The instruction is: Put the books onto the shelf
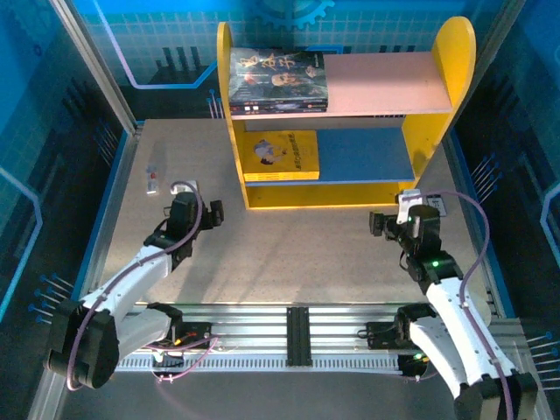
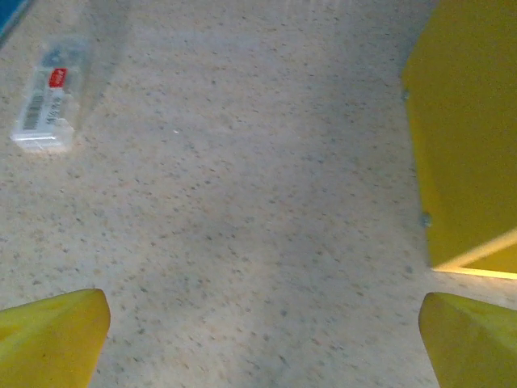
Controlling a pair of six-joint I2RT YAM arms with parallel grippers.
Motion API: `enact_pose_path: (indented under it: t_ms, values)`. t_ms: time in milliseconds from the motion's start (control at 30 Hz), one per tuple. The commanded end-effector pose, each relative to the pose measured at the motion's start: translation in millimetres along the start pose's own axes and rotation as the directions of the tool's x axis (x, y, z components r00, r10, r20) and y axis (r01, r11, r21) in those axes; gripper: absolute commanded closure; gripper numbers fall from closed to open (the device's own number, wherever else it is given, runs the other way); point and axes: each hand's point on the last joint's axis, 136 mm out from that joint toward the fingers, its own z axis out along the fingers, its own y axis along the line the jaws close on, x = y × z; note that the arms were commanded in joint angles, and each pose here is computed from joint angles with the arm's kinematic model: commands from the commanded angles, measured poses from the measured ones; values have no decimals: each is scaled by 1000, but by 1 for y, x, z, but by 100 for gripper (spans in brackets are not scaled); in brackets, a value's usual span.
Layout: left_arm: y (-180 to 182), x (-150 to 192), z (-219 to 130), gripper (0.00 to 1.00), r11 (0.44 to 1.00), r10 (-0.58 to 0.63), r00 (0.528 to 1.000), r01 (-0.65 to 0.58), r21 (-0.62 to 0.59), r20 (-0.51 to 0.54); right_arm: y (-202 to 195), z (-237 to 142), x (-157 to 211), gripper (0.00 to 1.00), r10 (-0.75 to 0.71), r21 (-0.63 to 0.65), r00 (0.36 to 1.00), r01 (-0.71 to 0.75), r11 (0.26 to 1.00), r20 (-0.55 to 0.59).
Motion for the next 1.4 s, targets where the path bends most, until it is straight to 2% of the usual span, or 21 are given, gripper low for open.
enact_pose_path:
  t_ms: [0, 133, 200, 333, 500, 567, 633, 767, 933, 1000, 1367]
  values:
    - [21, -33, 8, 1, 998, -10, 974, 24, -64, 224, -2, 5, -38, 0, -14, 1, 971, 14, 1000, 239]
    - [42, -21, 33, 0, 994, -90, 977, 100, -42, 195, -7, 29, -25, 0, -18, -22, 982, 22, 1000, 186]
    - [47, -18, 45, 1, 994, -86, 976, 98, -47, 200, -9, 37, -26, 0, -1, -25, 977, 7, 1000, 212]
    - [40, -29, 55, 1, 998, -53, 968, 57, -10, 247, -10, 57, -25, 0, 45, -58, 968, -31, 998, 245]
    - [29, -13, 71, 1, 997, -40, 962, 21, 71, 270, 0, 86, -15, 0, 84, -136, 963, -51, 989, 254]
    - [28, -9, 69, 1, 996, -43, 962, 21, 85, 269, 5, 87, -17, 0, 46, -153, 968, -8, 988, 248]
    - [30, -13, 70, 1, 997, -47, 957, 27, 74, 286, 4, 87, -15, 0, 26, -135, 951, 17, 991, 308]
    - [26, -12, 75, 1, 997, -33, 968, 13, 80, 249, 9, 97, -4, 0, 30, -161, 929, 32, 986, 370]
    - [26, -12, 75, 1, 997, -31, 969, 12, 79, 246, 12, 117, -3, 0, 27, -197, 969, 22, 980, 246]
    - [26, -12, 76, 1, 997, -30, 969, 12, 78, 245, 17, 128, -3, 0, -36, -134, 982, 61, 989, 185]
    - [16, -12, 77, 0, 993, 3, 972, -29, 110, 234, 20, 129, -3, 0, -50, -124, 982, 74, 990, 182]
